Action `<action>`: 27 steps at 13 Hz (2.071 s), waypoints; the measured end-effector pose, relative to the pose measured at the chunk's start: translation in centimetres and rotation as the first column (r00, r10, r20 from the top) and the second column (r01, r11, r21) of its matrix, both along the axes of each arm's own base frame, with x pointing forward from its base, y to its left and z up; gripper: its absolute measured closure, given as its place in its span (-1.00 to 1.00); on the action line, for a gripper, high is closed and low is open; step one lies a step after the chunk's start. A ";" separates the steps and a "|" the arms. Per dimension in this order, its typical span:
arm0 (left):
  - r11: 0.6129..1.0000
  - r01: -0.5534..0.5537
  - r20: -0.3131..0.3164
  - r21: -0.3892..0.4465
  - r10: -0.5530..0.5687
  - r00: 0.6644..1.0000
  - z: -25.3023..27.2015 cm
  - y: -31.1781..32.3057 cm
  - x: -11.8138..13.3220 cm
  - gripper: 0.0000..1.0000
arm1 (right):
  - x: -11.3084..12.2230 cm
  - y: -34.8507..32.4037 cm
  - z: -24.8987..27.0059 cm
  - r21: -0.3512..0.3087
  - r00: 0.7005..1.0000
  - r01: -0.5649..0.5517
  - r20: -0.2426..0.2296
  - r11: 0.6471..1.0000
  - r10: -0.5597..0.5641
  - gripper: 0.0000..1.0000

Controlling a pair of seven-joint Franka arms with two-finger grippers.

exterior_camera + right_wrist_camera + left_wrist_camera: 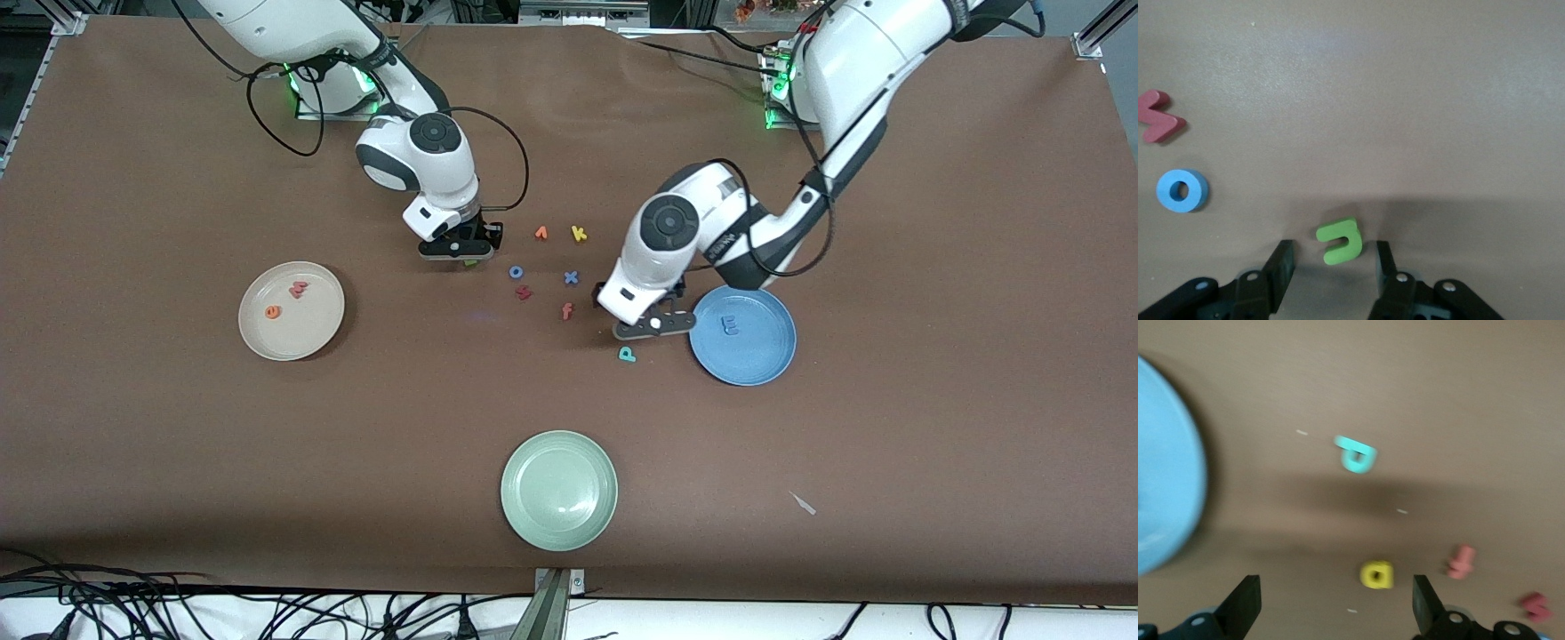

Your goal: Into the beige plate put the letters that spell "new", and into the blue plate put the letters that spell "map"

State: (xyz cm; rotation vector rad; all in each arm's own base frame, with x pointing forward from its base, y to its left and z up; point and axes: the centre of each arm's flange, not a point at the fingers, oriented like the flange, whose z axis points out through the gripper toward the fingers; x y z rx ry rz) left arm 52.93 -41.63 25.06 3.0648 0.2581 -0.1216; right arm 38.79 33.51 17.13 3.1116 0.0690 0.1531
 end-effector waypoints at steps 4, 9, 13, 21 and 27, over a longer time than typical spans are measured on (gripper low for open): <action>1.000 0.016 0.018 0.017 -0.016 1.000 -2.8 -1.4 -1.5 -1.00 | 0.6 -0.1 0.2 0.005 1.000 -0.007 0.018 1.000 0.007 0.43; 0.999 -0.017 0.009 0.048 0.017 1.000 -6.0 -1.1 -2.0 -0.83 | 3.5 -2.8 1.3 -0.052 0.998 -0.039 0.054 0.998 0.042 0.48; 0.998 -0.036 -0.009 0.052 0.036 0.999 -7.1 -2.3 -3.4 -0.63 | 6.9 -7.1 4.9 -0.193 0.985 -0.150 0.059 0.970 0.164 0.48; 0.998 -0.042 -0.014 0.055 0.043 0.999 -7.7 -3.2 -4.3 0.18 | 13.5 -25.0 9.3 -0.117 0.939 -0.337 -0.110 0.934 0.325 0.48; 0.997 -0.047 -0.004 0.059 0.047 0.999 -7.6 -2.8 -3.7 0.44 | 13.5 -26.4 8.9 -0.107 0.942 -0.326 -0.118 0.939 0.313 -0.13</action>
